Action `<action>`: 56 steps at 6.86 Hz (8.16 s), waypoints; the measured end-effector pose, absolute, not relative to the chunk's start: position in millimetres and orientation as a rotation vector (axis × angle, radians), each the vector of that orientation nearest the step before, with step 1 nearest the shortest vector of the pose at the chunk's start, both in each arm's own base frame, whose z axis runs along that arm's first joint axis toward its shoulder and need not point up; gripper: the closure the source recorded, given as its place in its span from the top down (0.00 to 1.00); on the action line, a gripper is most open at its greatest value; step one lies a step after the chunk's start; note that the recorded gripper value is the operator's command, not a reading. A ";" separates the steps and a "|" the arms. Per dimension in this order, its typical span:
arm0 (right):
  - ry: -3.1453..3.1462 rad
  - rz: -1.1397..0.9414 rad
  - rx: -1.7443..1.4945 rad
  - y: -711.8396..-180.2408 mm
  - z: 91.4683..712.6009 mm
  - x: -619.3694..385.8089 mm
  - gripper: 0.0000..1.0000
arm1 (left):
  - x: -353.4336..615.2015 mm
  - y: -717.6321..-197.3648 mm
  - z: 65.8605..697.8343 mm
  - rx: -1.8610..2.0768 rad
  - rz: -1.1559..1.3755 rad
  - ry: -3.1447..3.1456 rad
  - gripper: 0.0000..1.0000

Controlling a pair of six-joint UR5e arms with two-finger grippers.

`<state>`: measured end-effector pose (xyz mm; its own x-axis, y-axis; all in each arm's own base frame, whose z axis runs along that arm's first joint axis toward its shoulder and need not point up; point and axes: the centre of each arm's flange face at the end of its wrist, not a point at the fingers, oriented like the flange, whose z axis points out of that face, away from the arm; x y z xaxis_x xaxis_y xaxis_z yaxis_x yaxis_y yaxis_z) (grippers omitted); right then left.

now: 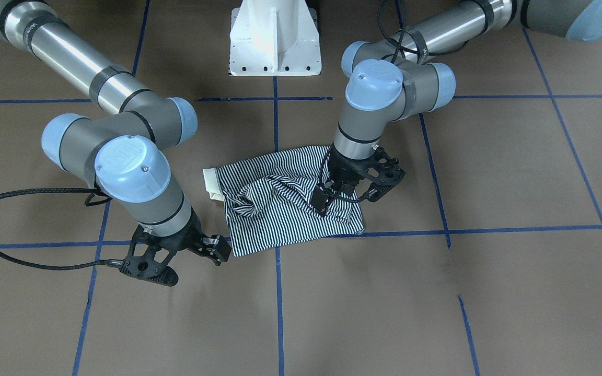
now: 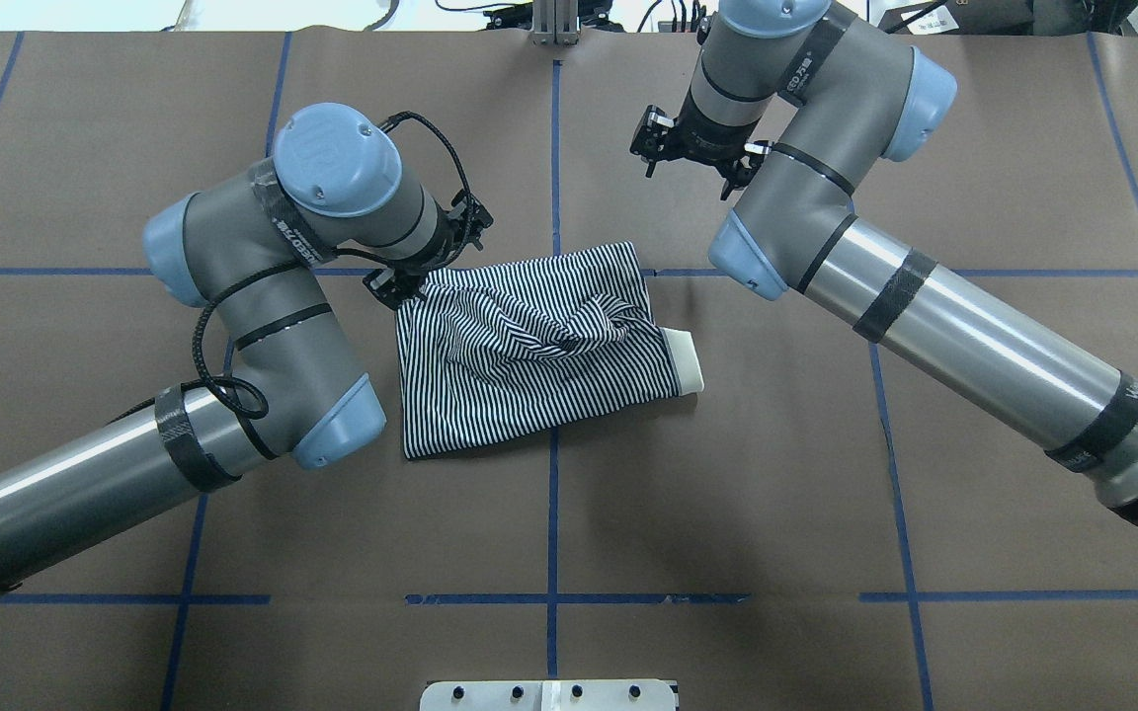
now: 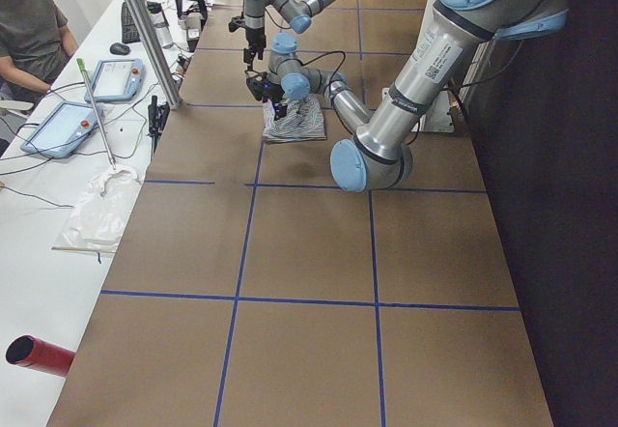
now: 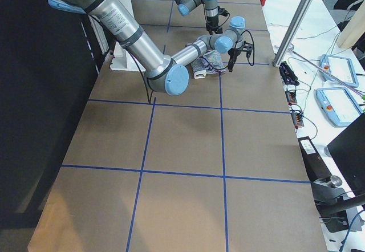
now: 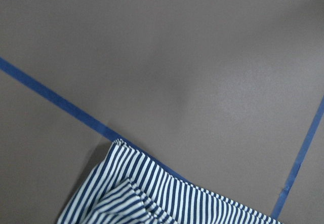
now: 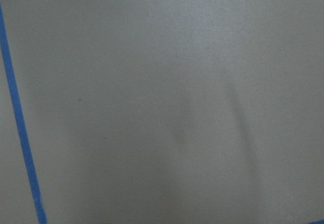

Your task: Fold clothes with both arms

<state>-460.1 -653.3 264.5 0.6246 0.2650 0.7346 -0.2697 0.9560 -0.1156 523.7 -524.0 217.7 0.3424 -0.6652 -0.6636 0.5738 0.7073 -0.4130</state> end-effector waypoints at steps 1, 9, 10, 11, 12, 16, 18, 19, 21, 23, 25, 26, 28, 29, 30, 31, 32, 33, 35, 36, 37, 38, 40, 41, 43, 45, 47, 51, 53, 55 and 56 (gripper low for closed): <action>-0.841 0.282 0.014 -653.8 268.5 -455.9 1.00 | 542.9 -510.8 198.2 -0.139 -0.867 0.858 0.86; -0.833 0.269 0.011 -649.8 285.4 -449.9 1.00 | 631.9 -523.6 130.9 -0.172 -0.964 0.594 0.64; -0.833 0.270 0.008 -647.9 290.5 -446.6 1.00 | 631.4 -523.3 127.3 -0.169 -0.955 0.586 0.64; -0.835 0.271 0.005 -645.8 295.1 -441.4 1.00 | 632.0 -523.1 127.4 -0.166 -0.947 0.579 0.63; -0.839 0.271 -0.001 -646.8 299.6 -434.1 1.00 | 633.1 -522.8 129.4 -0.166 -0.943 0.572 0.61; -0.846 0.253 -0.023 -656.0 322.0 -404.6 1.00 | 639.3 -514.6 127.9 -0.170 -0.931 0.551 0.59; -0.845 0.253 -0.025 -656.1 325.1 -402.9 1.00 | 642.6 -508.9 124.5 -0.174 -0.926 0.538 0.59; -0.844 0.253 -0.024 -656.1 325.5 -403.0 1.00 | 645.0 -505.9 125.0 -0.175 -0.922 0.533 0.59; -0.843 0.253 -0.023 -656.0 325.6 -403.2 1.00 | 650.4 -500.1 128.1 -0.178 -0.914 0.525 0.06; -0.843 0.252 -0.022 -656.1 324.9 -403.3 1.00 | 652.0 -498.1 127.4 -0.179 -0.910 0.525 0.00; -0.843 0.254 -0.023 -656.1 325.4 -403.1 1.00 | 651.5 -498.5 128.0 -0.179 -0.911 0.525 0.00; -0.842 0.255 -0.022 -656.4 325.8 -402.5 1.00 | 649.1 -501.6 129.5 -0.177 -0.916 0.524 0.00; -0.841 0.258 -0.022 -657.0 326.7 -401.4 1.00 | 633.5 -519.8 126.9 -0.170 -0.945 0.534 0.00; -0.840 0.258 -0.021 -657.1 326.8 -401.1 1.00 | 618.8 -535.6 123.0 -0.165 -0.970 0.552 0.00; -0.841 0.258 -0.021 -657.3 326.5 -401.0 1.00 | 604.6 -551.4 118.4 -0.158 -0.994 0.582 0.00; -0.841 0.258 -0.020 -657.4 326.2 -401.1 1.00 | 594.0 -564.2 114.6 -0.151 -1.011 0.620 0.00; -0.840 0.259 -0.020 -657.5 326.1 -401.0 1.00 | 586.5 -574.6 112.2 -0.144 -1.024 0.658 0.21; -0.840 0.260 -0.019 -657.5 326.0 -400.9 1.00 | 583.8 -584.4 113.4 -0.139 -1.039 0.697 0.99; -0.841 0.260 -0.017 -657.0 325.4 -400.4 1.00 | 589.7 -605.4 130.7 -0.103 -1.062 0.747 1.00; -0.841 0.260 -0.017 -656.5 326.0 -400.1 1.00 | 588.7 -612.5 136.1 -0.087 -1.068 0.753 1.00; -0.842 0.260 -0.018 -656.2 326.9 -399.5 1.00 | 585.1 -617.3 141.2 -0.076 -1.062 0.750 1.00; -0.846 0.259 -0.017 -654.3 326.3 -396.8 1.00 | 580.2 -618.3 149.7 -0.068 -1.048 0.736 1.00; -0.867 0.253 0.006 -635.5 309.4 -389.9 1.00 | 552.9 -607.0 172.9 -0.039 -0.983 0.688 1.00; -0.859 0.236 0.022 -617.0 289.6 -401.5 1.00 | 522.0 -594.8 191.3 -0.012 -0.929 0.684 1.00; -0.776 0.174 0.063 -570.8 237.8 -462.9 1.00 | 458.0 -565.1 230.8 0.045 -0.828 0.698 1.00; -0.682 0.111 0.112 -536.0 210.6 -517.6 1.00 | 424.6 -553.1 246.8 0.075 -0.786 0.706 1.00; -0.588 0.051 0.150 -537.2 209.4 -564.5 1.00 | 411.2 -551.6 245.7 0.088 -0.776 0.718 1.00; -0.509 -0.021 0.166 -559.5 221.4 -600.1 1.00 | 398.6 -552.9 250.9 0.094 -0.784 0.716 1.00; -0.481 -0.037 0.207 -589.6 248.5 -599.1 1.00 | 396.1 -553.7 251.1 0.094 -0.787 0.715 1.00; -0.438 -0.068 0.262 -635.2 272.1 -568.4 1.00 | 396.0 -553.6 251.3 0.089 -0.785 0.716 1.00; -0.426 -0.079 0.282 -650.3 274.6 -554.4 1.00 | 396.7 -553.1 251.5 0.081 -0.781 0.719 1.00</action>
<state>-554.4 -650.3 274.6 0.9082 -0.1338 0.3966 0.0165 0.9582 0.2856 396.7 -553.1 251.5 0.4878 -0.6153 -0.6192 0.6685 0.7194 -0.1883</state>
